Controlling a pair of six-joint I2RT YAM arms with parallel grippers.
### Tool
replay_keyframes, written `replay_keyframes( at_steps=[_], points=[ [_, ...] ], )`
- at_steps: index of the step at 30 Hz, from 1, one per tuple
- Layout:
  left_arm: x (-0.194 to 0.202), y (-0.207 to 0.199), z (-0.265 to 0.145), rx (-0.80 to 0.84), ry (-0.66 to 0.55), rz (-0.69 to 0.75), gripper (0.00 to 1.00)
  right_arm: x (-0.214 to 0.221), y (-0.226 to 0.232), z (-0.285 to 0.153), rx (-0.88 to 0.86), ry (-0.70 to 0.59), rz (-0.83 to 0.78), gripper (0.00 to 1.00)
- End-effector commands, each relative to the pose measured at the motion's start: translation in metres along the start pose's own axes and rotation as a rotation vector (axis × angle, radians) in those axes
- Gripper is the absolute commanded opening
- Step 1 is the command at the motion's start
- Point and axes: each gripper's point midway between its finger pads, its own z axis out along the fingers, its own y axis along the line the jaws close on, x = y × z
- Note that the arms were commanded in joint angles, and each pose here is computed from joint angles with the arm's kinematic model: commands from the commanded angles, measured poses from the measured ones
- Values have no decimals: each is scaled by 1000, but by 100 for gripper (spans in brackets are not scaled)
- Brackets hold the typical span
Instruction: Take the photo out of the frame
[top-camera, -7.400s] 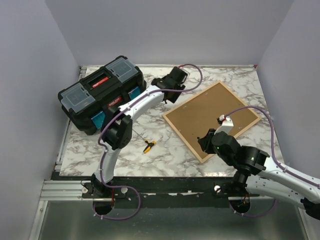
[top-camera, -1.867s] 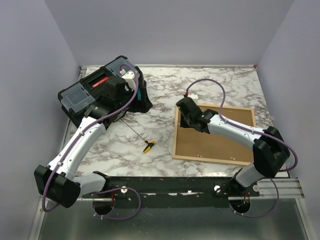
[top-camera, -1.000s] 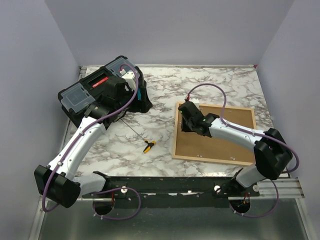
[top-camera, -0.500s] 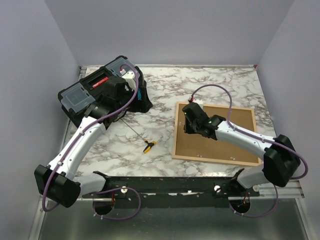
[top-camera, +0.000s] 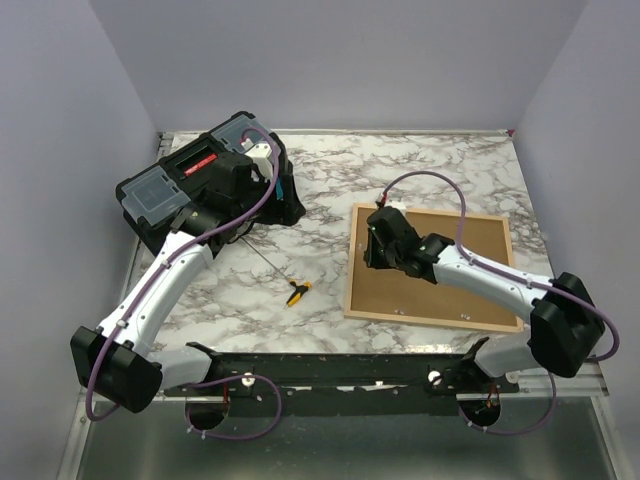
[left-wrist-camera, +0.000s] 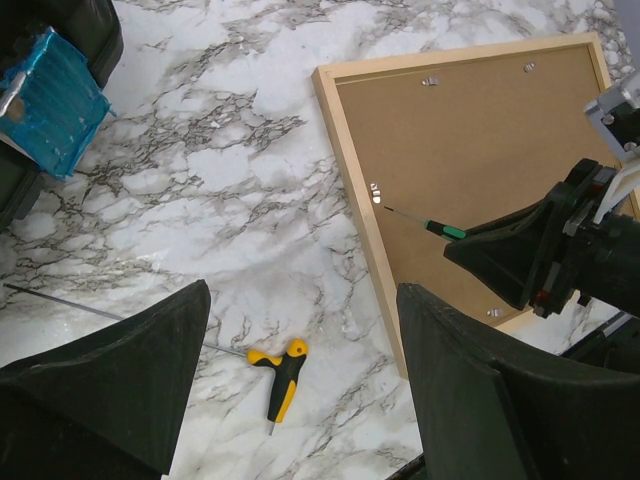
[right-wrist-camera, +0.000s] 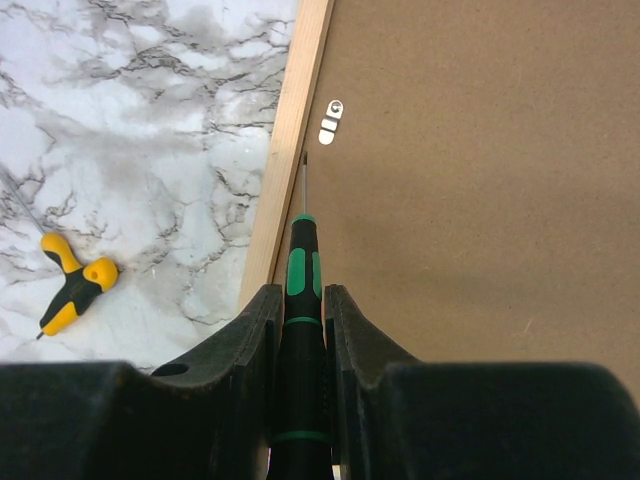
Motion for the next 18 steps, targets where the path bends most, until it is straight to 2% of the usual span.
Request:
replay_keyframes(
  at_steps=[1,5,10,15,18],
  points=[
    [-7,0,-3,-3,-9,6,77,9,2,8,-5,25,-13,1],
    [-9,0,-5,-5,-19,8,77,6,3,-2,-29,8,-8,1],
    [-14,3,-12,-34,-51,6,77,-14,22,-24,-135,-80,34,1],
    [-23,14,-25,-96,-110,3,77,-11,65,-27,-326,-97,83,1],
    [-27,20,-32,-136,-146,-4,77,4,101,-24,-372,-91,36,1]
  ],
)
